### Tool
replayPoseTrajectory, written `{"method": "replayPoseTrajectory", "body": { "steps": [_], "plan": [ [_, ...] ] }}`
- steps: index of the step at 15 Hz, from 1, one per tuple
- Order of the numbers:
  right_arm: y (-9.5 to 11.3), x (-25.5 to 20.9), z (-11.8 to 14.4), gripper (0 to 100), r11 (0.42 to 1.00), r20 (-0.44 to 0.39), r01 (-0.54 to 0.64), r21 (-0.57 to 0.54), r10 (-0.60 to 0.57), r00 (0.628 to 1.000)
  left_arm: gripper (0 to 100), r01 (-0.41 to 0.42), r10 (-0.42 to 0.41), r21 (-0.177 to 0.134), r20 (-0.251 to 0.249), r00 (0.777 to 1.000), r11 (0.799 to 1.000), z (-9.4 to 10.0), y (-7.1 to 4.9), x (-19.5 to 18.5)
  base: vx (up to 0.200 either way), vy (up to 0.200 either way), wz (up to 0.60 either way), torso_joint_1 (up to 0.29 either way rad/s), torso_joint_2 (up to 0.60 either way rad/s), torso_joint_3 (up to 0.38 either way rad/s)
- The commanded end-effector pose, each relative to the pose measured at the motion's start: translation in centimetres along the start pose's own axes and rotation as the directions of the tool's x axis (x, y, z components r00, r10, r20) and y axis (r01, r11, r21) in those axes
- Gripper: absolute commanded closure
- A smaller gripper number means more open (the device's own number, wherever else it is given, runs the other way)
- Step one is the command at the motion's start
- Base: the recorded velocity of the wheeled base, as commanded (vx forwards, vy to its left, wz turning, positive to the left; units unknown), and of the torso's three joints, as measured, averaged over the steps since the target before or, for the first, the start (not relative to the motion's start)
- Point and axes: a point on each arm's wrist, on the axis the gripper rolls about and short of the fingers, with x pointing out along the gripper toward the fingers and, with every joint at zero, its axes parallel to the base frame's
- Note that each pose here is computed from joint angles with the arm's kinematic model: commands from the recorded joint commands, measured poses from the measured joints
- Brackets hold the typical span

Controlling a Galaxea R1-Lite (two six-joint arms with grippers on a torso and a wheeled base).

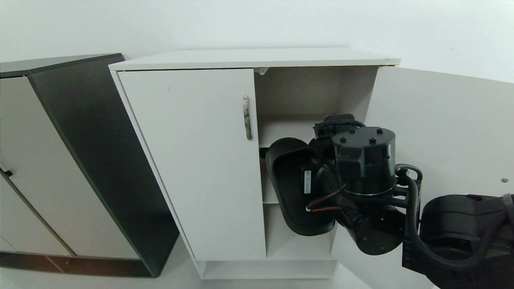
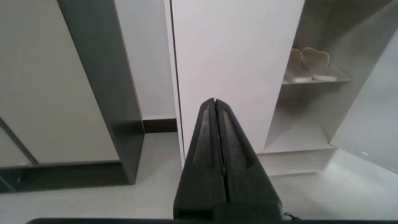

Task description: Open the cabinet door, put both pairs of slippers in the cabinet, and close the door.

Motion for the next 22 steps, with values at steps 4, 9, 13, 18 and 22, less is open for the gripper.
{"method": "replayPoseTrajectory", "body": {
  "steps": [4,9,13,18,22],
  "plan": [
    [0.0,0.1,0.1,100,1.0,0.004,0.003,0.004,-0.003,1.0,100,0.0,0.0,0.0,0.0,1.0,1.0,0.0,0.0,0.0,0.2,0.0,0.0,0.006,0.0,0.002],
    [-0.4,0.9,0.0,100,1.0,0.004,0.029,0.007,-0.029,1.0,100,0.0,0.0,0.0,0.0,1.0,1.0,0.0,0.0,0.0,0.16,0.0,0.0,0.0,0.0,-0.001],
    [-0.7,4.3,-0.7,100,0.998,-0.015,0.063,0.001,-0.063,0.998,100,0.001,-0.001,0.0,0.0,1.0,1.0,0.0,0.0,0.0,0.0,0.0,0.0,0.0,0.0,0.0],
    [-0.5,7.6,0.6,100,0.997,0.028,0.079,0.011,-0.08,0.996,100,0.001,-0.001,0.0,0.0,1.0,1.0,0.0,0.0,0.0,0.0,0.0,0.0,0.0,0.0,0.0],
    [-0.2,10.6,1.0,100,0.994,0.054,0.11,0.016,-0.111,0.992,100,0.001,-0.001,0.0,0.0,1.0,1.0,0.0,0.0,0.0,0.0,0.0,0.0,0.0,0.0,0.0]
  ]
}}
